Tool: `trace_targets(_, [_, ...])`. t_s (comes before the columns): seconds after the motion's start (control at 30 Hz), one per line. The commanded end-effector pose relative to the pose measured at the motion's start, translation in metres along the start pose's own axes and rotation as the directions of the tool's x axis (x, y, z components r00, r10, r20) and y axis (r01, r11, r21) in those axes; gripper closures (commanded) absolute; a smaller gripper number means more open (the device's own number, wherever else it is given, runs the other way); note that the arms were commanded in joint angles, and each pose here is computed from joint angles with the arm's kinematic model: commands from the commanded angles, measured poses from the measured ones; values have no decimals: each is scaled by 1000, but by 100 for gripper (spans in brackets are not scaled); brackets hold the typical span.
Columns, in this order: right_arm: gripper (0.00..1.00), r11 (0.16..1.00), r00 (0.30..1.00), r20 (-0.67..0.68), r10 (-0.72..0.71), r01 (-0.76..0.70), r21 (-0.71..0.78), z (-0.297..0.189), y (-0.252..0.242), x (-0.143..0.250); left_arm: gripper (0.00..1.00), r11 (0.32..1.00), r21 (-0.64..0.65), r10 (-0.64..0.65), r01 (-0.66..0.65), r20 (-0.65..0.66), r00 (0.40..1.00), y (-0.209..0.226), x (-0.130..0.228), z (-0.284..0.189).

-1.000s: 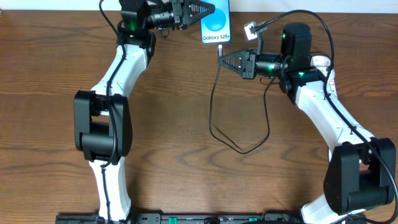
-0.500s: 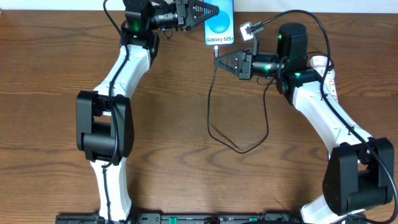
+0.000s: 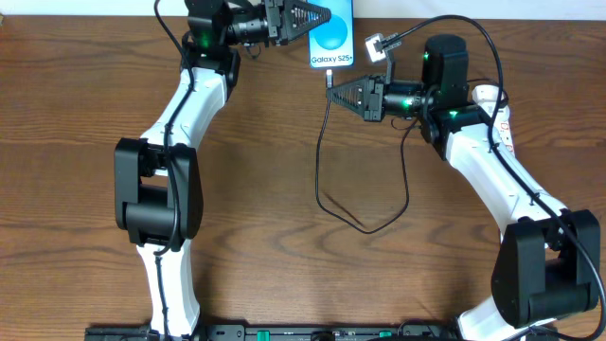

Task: Plug charger to phone and switch on socket
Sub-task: 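Carry the plug with the right gripper toward the phone's bottom end, then align the plug tip under the phone's bottom port with the right gripper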

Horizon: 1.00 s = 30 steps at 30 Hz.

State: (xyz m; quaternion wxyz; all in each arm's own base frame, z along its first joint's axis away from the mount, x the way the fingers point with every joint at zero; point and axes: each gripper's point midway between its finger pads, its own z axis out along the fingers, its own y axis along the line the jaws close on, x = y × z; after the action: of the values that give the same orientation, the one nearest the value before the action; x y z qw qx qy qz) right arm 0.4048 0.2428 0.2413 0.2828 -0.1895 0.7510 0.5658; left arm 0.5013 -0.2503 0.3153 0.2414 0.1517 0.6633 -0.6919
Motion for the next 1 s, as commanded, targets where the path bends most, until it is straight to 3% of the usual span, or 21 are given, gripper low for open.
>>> trace_targets(0.0, [99, 1000, 999, 27, -23, 23, -1, -9, 10, -13, 93, 997, 14, 76, -76, 2, 997, -23, -6, -3])
trace_targets(0.97, [99, 999, 999, 23, -34, 34, -17, -4, 16, -12, 93, 997, 15, 76, -76, 1, 997, -23, -6, -3])
